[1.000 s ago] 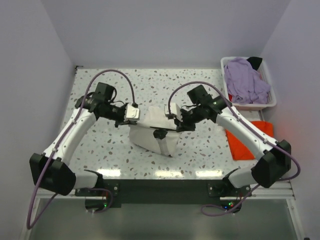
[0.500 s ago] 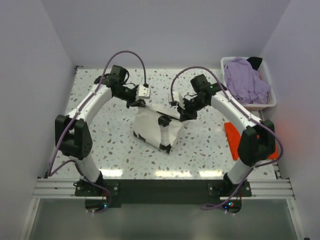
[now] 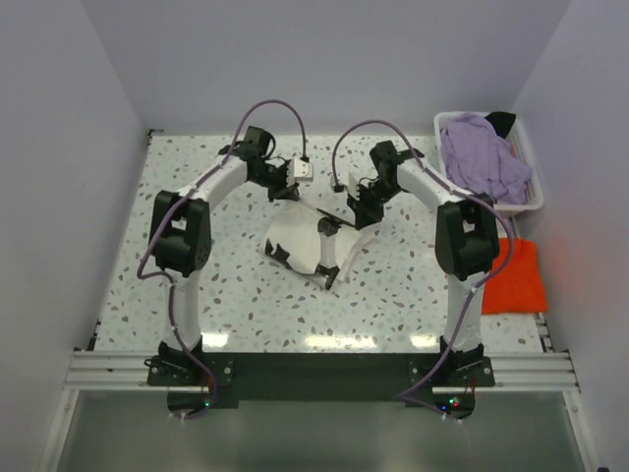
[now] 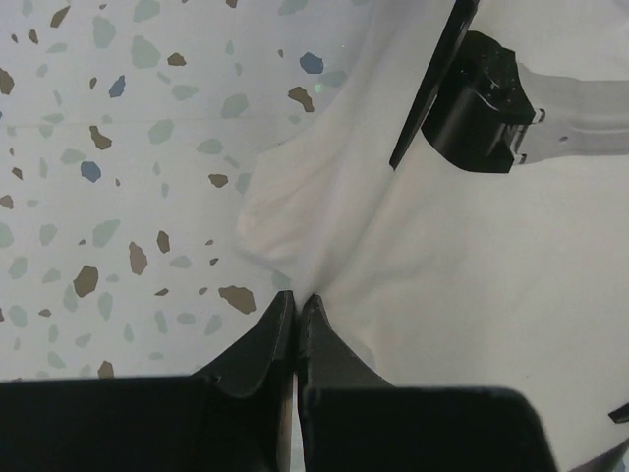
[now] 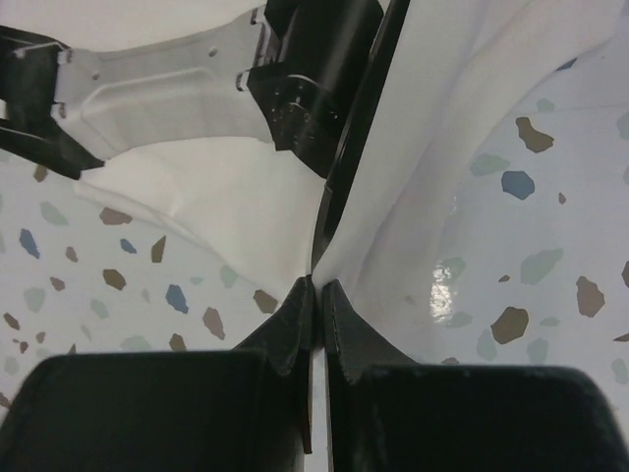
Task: Fold and stack the t-shirts
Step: Fold the tshirt
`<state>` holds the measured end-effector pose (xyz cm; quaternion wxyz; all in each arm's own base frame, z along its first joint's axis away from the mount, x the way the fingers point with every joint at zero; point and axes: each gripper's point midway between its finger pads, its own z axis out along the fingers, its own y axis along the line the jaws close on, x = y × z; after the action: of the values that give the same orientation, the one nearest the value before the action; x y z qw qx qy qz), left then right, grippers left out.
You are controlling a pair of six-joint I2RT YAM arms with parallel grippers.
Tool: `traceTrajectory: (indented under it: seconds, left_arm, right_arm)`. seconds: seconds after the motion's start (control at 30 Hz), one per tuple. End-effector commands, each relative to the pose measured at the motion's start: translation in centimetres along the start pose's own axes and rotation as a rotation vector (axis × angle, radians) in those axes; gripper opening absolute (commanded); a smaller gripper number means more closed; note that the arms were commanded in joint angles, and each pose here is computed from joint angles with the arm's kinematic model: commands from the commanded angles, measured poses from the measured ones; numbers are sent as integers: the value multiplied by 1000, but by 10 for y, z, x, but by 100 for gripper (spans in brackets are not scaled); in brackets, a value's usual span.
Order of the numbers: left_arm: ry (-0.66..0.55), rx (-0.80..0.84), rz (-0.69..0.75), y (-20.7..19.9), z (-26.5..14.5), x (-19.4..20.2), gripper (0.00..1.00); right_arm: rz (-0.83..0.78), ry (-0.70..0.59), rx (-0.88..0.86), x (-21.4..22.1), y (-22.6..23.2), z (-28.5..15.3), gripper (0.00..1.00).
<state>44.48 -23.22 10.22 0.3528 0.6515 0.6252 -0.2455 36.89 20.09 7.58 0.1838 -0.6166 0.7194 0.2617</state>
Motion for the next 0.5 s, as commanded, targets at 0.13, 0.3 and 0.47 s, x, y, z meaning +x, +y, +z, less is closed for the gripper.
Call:
traceTrajectory:
  seconds: [0.13, 0.3, 0.47]
  left_arm:
    - [78, -7, -131, 0, 26, 27, 0]
    - [83, 36, -209, -62, 9, 35, 0]
    - [13, 25, -229, -88, -17, 4, 0]
  right_arm:
    - [-22, 128, 137, 25, -58, 12, 0]
    - [-44, 120, 185, 14, -86, 18, 0]
    - [-63, 81, 167, -1, -72, 6, 0]
